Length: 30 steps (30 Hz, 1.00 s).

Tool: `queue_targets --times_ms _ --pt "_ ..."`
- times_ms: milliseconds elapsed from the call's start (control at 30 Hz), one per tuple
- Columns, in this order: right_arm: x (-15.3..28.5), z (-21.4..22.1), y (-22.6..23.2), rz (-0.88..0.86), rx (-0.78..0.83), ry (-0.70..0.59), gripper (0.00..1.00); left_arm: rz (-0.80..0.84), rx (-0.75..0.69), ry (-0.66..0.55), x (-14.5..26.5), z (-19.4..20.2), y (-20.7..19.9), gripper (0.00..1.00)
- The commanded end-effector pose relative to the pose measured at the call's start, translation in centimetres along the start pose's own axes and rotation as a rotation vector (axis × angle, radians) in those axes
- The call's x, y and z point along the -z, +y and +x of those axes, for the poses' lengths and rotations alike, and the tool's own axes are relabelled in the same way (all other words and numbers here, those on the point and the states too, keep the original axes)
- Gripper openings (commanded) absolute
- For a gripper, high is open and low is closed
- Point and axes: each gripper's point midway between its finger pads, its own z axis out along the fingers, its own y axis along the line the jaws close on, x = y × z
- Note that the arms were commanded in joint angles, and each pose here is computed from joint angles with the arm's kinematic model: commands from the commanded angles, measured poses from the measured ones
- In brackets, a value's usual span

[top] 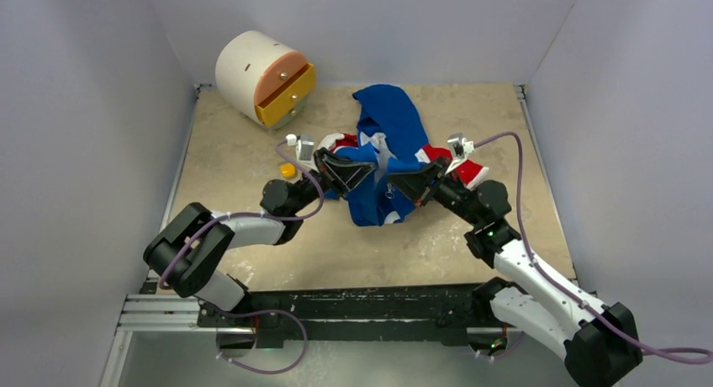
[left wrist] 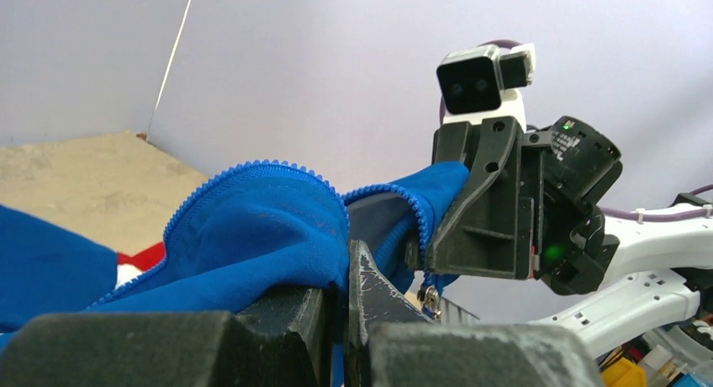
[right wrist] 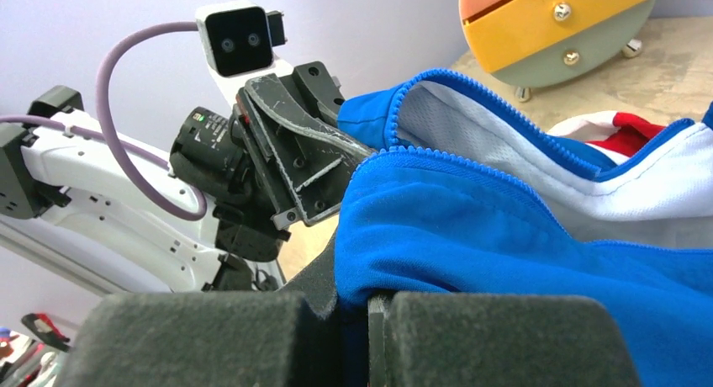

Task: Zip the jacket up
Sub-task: Pick up the jacket from the center of the board, then insert the zipper into the jacket.

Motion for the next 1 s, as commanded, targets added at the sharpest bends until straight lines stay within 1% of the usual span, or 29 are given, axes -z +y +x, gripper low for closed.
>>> queue_targets --times_ms 0,233,433,633,967 --pt "-0.6 -4.5 3.1 -0.098 0.043 -0.138 0.0 0.227 -0.117 -0.237 -0.9 -7.4 -6.3 0.0" --pt "-0.7 -6.1 4.3 -0.142 0.037 -0.202 0.0 0.277 -0.098 -0.272 -0.6 -9.3 -8.4 0.0" --pt "-0.5 -8.0 7.1 -0.278 0.062 -0.269 0.0 0.376 -0.097 -0.273 -0.5 -10.7 -11.3 0.0" --pt "-0.3 -9.1 9.4 -0.369 0.104 -0.277 0.0 0.433 -0.117 -0.262 -0.4 -10.8 -12.9 0.0" --pt "-0.5 -9.2 9.6 -0.385 0.063 -0.273 0.0 0.469 -0.126 -0.263 -0.6 -11.0 -14.0 0.0"
